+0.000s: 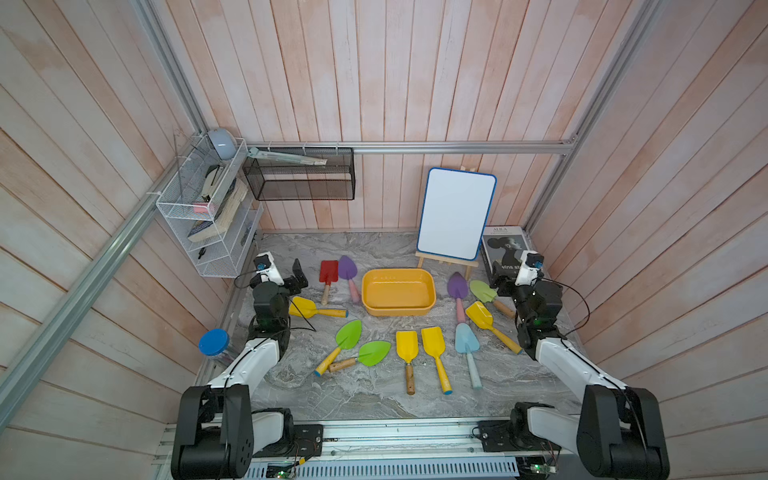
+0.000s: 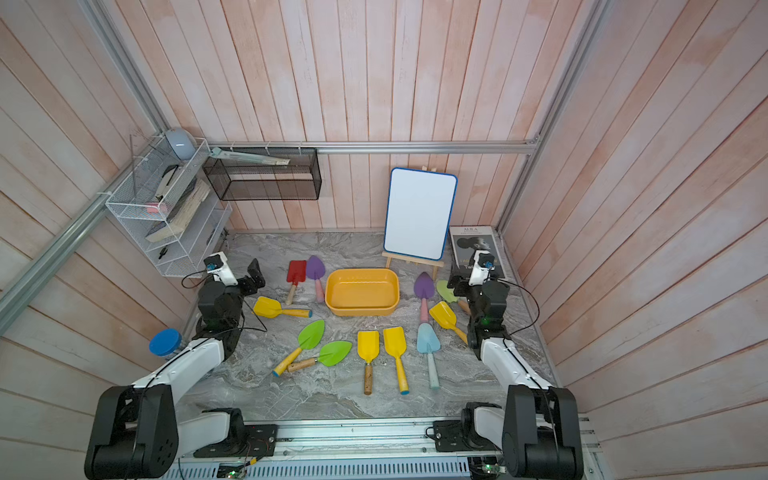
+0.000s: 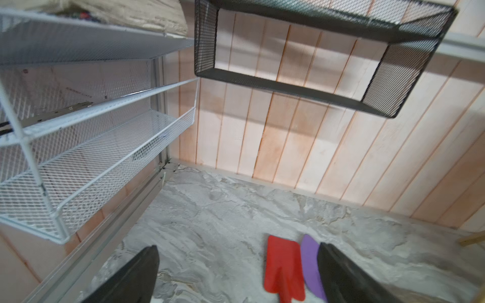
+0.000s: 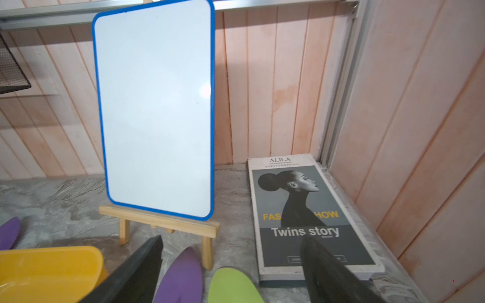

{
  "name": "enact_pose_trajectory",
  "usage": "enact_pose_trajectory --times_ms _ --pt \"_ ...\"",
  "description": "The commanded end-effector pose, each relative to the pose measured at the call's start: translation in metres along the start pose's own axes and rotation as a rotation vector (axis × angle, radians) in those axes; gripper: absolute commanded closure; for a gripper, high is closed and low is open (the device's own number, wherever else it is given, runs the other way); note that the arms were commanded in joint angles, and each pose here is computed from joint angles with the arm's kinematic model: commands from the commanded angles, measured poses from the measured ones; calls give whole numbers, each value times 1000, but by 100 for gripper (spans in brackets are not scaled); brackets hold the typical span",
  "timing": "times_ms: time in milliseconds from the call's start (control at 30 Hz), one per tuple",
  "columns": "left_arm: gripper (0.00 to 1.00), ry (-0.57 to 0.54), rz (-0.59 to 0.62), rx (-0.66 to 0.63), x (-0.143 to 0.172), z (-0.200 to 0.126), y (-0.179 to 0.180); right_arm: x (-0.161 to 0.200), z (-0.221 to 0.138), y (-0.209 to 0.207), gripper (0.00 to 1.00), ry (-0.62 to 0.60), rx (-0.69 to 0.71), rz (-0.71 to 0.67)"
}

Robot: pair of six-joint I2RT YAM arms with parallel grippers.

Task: Put the shovel into the storage box
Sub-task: Adjust the storage box at the center of the board.

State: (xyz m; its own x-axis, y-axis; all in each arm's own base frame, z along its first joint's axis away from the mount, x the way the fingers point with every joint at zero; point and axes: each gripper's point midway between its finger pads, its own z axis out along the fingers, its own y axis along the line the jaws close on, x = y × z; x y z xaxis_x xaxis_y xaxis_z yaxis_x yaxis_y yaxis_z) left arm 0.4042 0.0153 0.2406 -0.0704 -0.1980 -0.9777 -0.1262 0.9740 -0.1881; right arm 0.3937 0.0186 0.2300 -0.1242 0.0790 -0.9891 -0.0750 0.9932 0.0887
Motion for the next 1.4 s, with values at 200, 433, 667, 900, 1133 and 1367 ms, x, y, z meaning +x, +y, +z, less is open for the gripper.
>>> enact_pose_trajectory --times_ms 200,433,667,900,1133,1367 --pt "0 407 -191 314 17 -74 -162 15 -30 73 16 426 -102 144" --pt "0 640 -460 323 55 -140 -236 29 -58 91 16 568 -199 224" --pt "0 873 -578 33 96 -136 -266 37 -58 99 16 614 -300 290" --pt "1 1019 -658 -224 138 -122 -293 44 -51 106 15 619 -402 289" --pt "0 1094 -771 -328 188 -107 -307 58 -44 106 15 634 -446 236" --pt "0 1090 -800 -381 212 -78 -301 58 -41 108 16 601 -469 219"
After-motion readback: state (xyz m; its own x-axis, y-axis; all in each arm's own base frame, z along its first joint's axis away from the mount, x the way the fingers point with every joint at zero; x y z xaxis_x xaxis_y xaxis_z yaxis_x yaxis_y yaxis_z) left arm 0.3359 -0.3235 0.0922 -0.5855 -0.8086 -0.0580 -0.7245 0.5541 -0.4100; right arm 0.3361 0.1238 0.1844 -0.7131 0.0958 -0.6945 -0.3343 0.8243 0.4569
